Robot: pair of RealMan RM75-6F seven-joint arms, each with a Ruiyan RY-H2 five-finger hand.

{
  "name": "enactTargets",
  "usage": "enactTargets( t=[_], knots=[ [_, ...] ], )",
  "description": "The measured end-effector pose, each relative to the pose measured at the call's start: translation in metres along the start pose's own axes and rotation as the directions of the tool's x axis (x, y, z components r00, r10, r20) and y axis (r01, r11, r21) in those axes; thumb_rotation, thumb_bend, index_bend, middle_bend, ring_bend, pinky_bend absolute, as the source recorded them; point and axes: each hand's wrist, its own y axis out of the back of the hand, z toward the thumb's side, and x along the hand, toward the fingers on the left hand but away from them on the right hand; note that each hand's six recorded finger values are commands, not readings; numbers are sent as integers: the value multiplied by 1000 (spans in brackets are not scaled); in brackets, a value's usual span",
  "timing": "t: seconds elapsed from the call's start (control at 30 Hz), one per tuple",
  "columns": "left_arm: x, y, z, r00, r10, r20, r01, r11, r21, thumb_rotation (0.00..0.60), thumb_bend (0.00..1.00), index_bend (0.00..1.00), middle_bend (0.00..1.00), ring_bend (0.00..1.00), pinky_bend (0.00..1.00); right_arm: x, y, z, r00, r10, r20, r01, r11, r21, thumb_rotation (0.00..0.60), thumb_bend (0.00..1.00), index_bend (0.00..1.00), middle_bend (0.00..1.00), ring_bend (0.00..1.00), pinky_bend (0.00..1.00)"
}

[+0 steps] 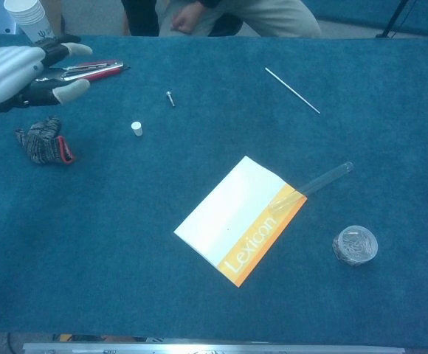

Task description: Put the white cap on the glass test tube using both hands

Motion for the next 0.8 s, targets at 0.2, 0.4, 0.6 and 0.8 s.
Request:
enactTargets(
  t=[0.2,0.4,0.6,0.8],
  knots=[
    [-20,14,-12,999,21,-37,-21,1000,-9,200,211,15,0,0,0,-15,-18,24,995,69,-77,-67,997,23,600,256,341,177,98,275],
    [-35,12,-20,998,-21,-64,20,1000,-17,237,211,24,0,0,0,-26,-31,42,987,106,-123,-103,994,26,600,255,348,177,98,275],
    [-43,14,-23,997,-12,-76,11,1000,-8,244,211,24,0,0,0,-31,-47,49,977,165,-134,-158,986,61,600,253,395,193,98,275],
    [-52,16,-23,997,-6,-74,6,1000,-3,244,211,24,0,0,0,-37,-72,65,955,243,-171,-228,968,104,600,254,435,198,98,275]
  ],
)
